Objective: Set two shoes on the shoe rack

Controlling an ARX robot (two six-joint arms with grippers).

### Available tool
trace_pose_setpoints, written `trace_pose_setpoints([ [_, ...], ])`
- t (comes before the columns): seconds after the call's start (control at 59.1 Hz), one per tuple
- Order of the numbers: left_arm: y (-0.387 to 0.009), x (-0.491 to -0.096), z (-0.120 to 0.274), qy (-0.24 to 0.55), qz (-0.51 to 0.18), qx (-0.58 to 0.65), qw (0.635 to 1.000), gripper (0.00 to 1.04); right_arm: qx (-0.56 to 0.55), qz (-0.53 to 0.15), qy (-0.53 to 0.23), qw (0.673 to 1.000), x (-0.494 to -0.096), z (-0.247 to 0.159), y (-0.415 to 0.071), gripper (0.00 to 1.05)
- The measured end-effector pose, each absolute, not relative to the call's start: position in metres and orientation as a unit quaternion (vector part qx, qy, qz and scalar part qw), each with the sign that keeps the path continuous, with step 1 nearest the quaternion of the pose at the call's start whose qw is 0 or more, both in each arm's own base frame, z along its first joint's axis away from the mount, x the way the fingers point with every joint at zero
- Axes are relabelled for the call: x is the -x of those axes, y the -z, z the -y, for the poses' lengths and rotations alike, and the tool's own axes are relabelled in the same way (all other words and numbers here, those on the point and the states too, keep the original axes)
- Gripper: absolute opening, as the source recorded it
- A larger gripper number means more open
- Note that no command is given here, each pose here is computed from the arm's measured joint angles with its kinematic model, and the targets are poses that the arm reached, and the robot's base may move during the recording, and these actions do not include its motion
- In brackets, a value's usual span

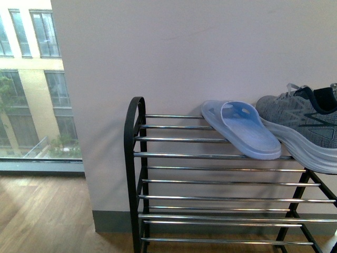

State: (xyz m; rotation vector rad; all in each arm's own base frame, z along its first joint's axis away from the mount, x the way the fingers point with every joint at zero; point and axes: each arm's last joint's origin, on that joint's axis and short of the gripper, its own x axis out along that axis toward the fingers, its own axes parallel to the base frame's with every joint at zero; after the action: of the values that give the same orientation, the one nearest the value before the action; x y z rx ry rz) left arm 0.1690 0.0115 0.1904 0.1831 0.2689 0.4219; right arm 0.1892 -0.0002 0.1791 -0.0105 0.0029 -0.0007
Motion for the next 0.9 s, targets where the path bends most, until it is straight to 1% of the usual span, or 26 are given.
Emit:
trace_pose_setpoints([
  [0.034, -0.196, -0.173, -0.007, -0.175, -0.14, -0.037, 0.974, 0.02, 0.005, -0.001, 0.0, 1.0, -0.189, 0.0, -0.179, 0.95],
  [0.135, -0.22, -0.192, 0.008, -0.135, -0.126, 0.075, 0.98, 0.02, 0.005, -0.001, 0.0, 1.0, -0.189, 0.0, -0.179, 0.95],
  [0.22, -0.242, -0.213, 0.028, -0.099, -0.115, 0.132, 0.98, 0.02, 0.005, -0.001, 0.0, 1.0, -0.189, 0.0, -0.179, 0.95],
  [0.287, -0.256, -0.231, 0.048, -0.067, -0.121, 0.152, 0.979, 0.02, 0.005, -0.001, 0.0, 1.0, -0.189, 0.0, -0.179, 0.95],
  [0.423, -0.273, -0.27, 0.098, -0.005, -0.143, 0.147, 0.979, 0.02, 0.005, -0.001, 0.0, 1.0, -0.189, 0.0, -0.179, 0.95],
  [0.524, -0.28, -0.303, 0.14, 0.03, -0.164, 0.126, 0.978, 0.02, 0.005, -0.001, 0.0, 1.0, -0.189, 0.0, -0.179, 0.95],
  [0.575, -0.28, -0.321, 0.156, 0.036, -0.178, 0.117, 0.976, 0.02, 0.005, -0.001, 0.0, 1.0, -0.189, 0.0, -0.179, 0.95],
  [0.761, -0.271, -0.376, 0.182, 0.015, -0.211, 0.095, 0.973, 0.02, 0.005, -0.001, 0.0, 1.0, -0.189, 0.0, -0.179, 0.95],
  [0.812, -0.266, -0.392, 0.19, 0.01, -0.23, 0.086, 0.969, 0.02, 0.005, -0.001, 0.0, 1.0, -0.189, 0.0, -0.179, 0.95],
  [0.896, -0.259, -0.411, 0.203, 0.021, -0.249, 0.083, 0.965, 0.02, 0.005, -0.001, 0.0, 1.0, -0.189, 0.0, -0.179, 0.95],
])
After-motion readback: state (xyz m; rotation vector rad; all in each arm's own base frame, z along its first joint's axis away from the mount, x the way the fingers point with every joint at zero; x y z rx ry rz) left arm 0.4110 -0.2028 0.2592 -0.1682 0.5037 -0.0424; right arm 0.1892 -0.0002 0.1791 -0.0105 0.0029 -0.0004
